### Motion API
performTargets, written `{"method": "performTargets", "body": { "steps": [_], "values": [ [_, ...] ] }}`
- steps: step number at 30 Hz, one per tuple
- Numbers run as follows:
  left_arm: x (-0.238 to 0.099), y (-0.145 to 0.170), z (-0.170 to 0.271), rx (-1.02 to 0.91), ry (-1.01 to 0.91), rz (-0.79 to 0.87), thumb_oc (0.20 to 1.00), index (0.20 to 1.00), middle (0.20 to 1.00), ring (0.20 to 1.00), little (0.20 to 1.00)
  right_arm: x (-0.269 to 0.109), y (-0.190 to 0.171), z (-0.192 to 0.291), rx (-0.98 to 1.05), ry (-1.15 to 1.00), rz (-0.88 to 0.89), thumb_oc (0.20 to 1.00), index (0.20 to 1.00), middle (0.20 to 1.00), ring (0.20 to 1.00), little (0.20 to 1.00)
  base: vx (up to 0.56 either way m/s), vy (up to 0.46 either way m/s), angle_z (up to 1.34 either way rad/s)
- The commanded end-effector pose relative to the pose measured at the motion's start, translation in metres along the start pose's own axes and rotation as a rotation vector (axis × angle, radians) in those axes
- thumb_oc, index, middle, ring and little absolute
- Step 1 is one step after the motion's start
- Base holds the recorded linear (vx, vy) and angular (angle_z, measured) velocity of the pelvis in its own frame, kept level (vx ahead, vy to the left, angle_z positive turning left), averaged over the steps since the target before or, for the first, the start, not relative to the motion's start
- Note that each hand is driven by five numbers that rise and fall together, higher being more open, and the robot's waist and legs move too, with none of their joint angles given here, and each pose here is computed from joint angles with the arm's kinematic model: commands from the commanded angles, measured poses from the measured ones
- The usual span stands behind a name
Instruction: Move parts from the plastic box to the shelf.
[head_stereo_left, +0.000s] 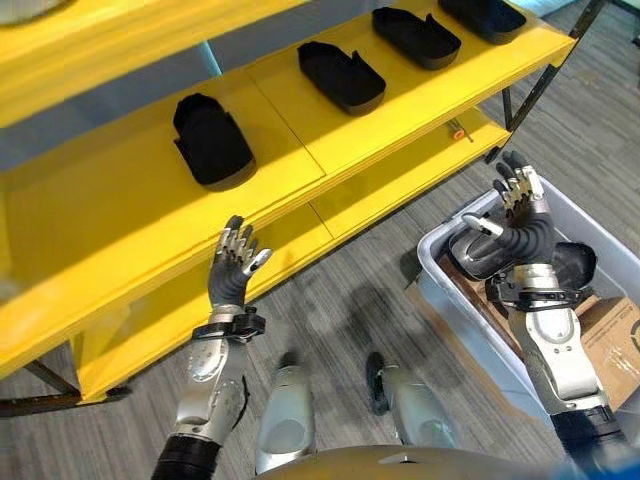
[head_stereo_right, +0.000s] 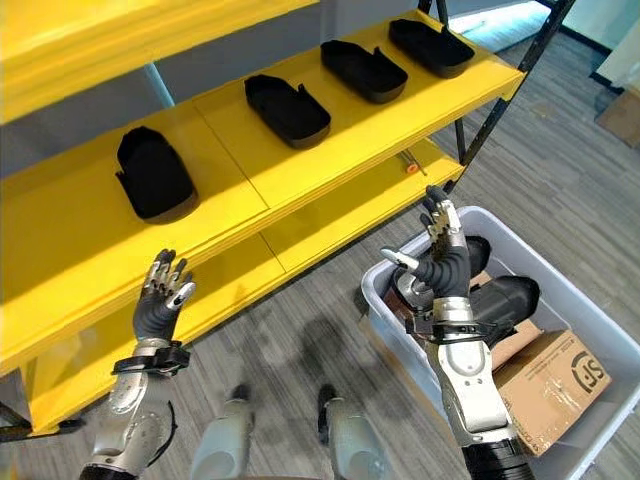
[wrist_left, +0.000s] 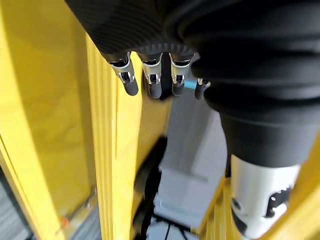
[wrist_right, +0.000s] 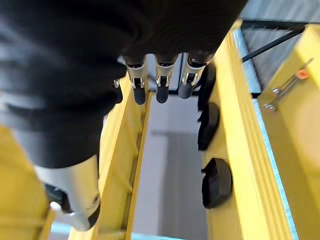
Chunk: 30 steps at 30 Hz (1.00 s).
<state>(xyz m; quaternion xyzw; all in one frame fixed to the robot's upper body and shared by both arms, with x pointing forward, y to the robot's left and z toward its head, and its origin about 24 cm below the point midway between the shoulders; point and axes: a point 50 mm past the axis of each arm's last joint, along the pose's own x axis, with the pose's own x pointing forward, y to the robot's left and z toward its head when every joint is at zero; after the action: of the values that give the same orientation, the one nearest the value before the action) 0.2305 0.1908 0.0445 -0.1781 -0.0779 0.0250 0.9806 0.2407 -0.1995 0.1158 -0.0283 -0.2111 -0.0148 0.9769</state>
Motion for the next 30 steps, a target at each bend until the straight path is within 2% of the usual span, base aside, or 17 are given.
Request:
{"method": "performTargets", "body": {
  "steps": [1, 5, 7, 14, 19, 30],
  "values": [
    [0.004, 0.004, 0.025, 0.067, -0.103, -0.054, 1.000, 1.000, 1.000, 1.000, 1.000, 0.009, 0.008, 0.025, 0.043, -0.150, 0.060, 1.000, 1.000, 1.000, 1.000, 1.000, 0.00, 0.030, 0.29],
    [0.008, -0.002, 0.022, 0.007, -0.105, -0.058, 1.000, 1.000, 1.000, 1.000, 1.000, 0.015, 0.019, 0.028, 0.082, -0.186, 0.069, 1.000, 1.000, 1.000, 1.000, 1.000, 0.01, 0.101, -0.80],
    [0.015, -0.009, 0.031, 0.036, -0.152, -0.093, 1.000, 1.000, 1.000, 1.000, 1.000, 0.018, 0.025, 0.029, 0.132, -0.195, 0.074, 1.000, 1.000, 1.000, 1.000, 1.000, 0.01, 0.142, -0.79],
    [0.012, -0.001, 0.038, 0.063, -0.161, -0.054, 1.000, 1.000, 1.000, 1.000, 1.000, 0.027, 0.047, 0.028, 0.140, -0.186, 0.108, 1.000, 1.000, 1.000, 1.000, 1.000, 0.02, 0.067, -1.46],
    [0.006, 0.008, 0.034, 0.090, -0.136, -0.027, 1.000, 1.000, 1.000, 1.000, 1.000, 0.025, 0.040, 0.029, 0.113, -0.183, 0.102, 1.000, 1.000, 1.000, 1.000, 1.000, 0.09, -0.070, -0.85],
    [0.012, -0.003, 0.029, 0.041, -0.133, -0.036, 1.000, 1.000, 1.000, 1.000, 1.000, 0.024, 0.017, 0.028, 0.064, -0.171, 0.019, 1.000, 1.000, 1.000, 1.000, 1.000, 0.16, -0.115, -0.04]
  ]
}}
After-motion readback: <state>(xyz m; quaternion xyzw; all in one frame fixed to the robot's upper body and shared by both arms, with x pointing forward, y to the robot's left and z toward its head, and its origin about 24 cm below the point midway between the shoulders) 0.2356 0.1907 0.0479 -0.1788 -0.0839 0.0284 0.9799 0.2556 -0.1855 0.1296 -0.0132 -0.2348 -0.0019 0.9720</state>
